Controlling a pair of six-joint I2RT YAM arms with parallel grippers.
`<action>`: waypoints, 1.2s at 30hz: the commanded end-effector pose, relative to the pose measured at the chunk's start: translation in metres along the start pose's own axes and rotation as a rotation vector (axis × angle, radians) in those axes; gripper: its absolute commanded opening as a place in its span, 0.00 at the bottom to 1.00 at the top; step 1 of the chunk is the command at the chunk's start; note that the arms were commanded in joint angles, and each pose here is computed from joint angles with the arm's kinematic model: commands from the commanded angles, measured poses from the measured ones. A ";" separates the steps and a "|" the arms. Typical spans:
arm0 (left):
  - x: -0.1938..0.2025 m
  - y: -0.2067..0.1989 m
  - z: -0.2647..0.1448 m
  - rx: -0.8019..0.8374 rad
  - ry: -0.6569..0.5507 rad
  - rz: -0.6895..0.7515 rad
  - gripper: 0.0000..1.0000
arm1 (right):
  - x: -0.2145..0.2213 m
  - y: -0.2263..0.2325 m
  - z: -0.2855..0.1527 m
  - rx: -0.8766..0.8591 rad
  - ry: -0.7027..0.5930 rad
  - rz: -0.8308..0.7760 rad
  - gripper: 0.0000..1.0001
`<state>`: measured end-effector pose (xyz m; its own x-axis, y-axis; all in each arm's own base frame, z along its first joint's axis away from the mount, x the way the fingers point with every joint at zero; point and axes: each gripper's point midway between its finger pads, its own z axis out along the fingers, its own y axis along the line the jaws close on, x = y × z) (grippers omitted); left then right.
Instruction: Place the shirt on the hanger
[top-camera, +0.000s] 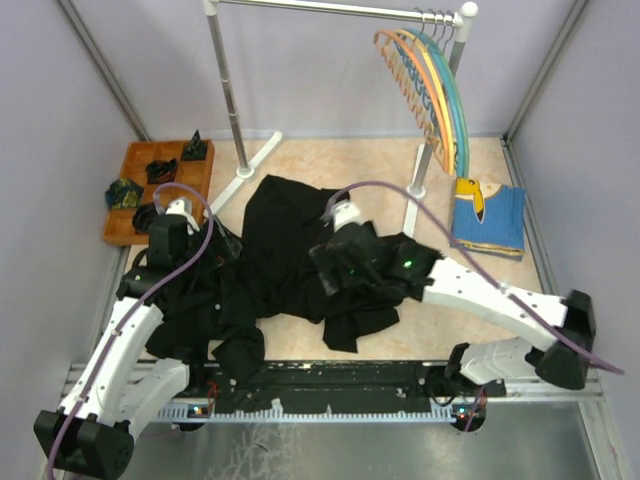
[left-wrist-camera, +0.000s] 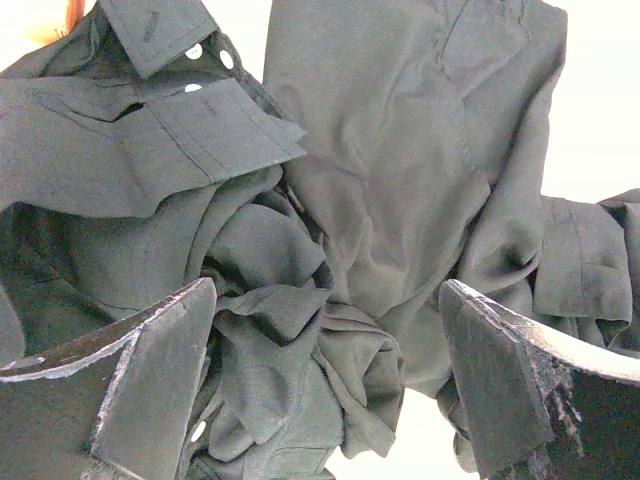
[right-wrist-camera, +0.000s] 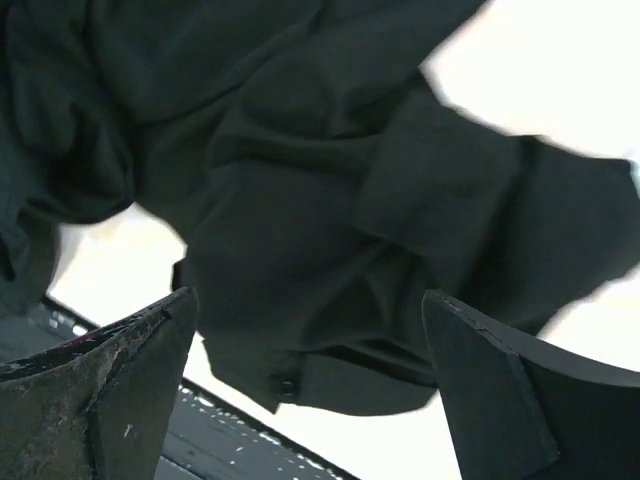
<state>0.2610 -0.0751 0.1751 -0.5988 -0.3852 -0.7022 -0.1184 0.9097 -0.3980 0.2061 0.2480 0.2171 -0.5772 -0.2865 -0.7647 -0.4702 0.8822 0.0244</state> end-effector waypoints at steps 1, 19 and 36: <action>-0.008 -0.004 -0.007 0.016 -0.020 0.010 0.99 | 0.010 0.063 0.035 -0.184 -0.032 -0.063 0.96; 0.000 -0.006 -0.007 0.052 -0.001 0.044 0.99 | 0.106 0.038 0.098 -0.120 0.149 -0.367 0.42; -0.016 -0.032 -0.021 0.198 -0.088 0.093 0.98 | -0.170 -0.014 -0.086 -0.022 -0.499 -0.022 0.00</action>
<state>0.2548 -0.0843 0.1975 -0.5615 -0.3471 -0.7512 -0.0008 0.9080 -0.4190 0.2444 0.2746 0.2836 -0.3550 -0.2601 -0.8980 -0.5601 0.8282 -0.0184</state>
